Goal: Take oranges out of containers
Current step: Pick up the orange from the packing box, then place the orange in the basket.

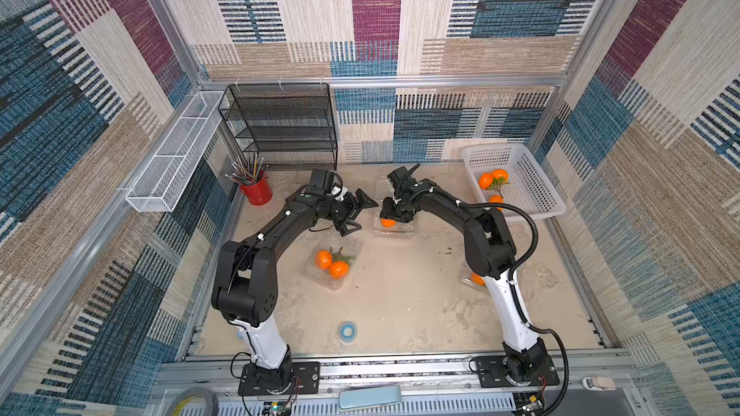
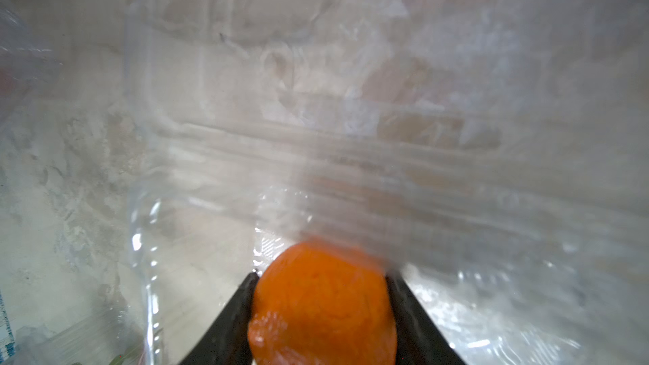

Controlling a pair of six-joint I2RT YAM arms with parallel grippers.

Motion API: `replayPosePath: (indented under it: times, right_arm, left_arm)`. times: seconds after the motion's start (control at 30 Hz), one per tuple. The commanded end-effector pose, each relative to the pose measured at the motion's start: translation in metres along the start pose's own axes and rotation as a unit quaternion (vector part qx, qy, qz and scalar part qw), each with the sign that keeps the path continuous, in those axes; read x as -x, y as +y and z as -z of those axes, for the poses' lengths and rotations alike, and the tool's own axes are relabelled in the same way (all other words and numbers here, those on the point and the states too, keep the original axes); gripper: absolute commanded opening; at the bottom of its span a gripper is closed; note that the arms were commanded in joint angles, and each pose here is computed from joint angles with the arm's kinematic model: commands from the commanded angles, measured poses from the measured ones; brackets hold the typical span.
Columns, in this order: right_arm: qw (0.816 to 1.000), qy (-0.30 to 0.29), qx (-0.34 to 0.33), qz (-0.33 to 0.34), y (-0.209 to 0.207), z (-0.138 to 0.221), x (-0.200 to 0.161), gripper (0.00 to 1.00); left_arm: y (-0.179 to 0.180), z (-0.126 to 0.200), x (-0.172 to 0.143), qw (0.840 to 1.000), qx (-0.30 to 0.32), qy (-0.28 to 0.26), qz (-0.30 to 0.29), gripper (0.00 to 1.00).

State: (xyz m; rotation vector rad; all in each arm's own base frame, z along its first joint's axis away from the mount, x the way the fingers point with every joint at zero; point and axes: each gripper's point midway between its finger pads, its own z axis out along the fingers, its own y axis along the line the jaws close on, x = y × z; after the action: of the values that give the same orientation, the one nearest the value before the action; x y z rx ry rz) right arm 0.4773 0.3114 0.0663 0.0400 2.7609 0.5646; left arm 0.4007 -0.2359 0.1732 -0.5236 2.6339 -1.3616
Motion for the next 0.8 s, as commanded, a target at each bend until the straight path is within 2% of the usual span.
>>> replayPosePath:
  times: [0.0,0.27,0.5,0.77]
  right_arm:
    - [0.999,-0.035,0.003,0.002,0.011,0.028,0.023,0.49]
    - [0.995,-0.087,0.026,-0.035,-0.003,0.087,0.074,0.49]
    - [0.982,-0.162,0.021,-0.095,-0.074,0.161,0.131,0.49]
    - [0.957,-0.234,-0.006,-0.171,-0.178,0.223,0.169,0.49]
  left_arm:
    - [-0.020,-0.001,0.003,1.000,-0.024,0.000,0.002,0.99]
    - [-0.067,-0.014,0.000,0.999,-0.051,0.010,-0.010,0.99]
    - [-0.121,-0.030,-0.016,0.996,-0.078,0.029,-0.039,0.99]
    - [-0.148,-0.037,-0.035,0.994,-0.076,0.057,-0.060,0.99]
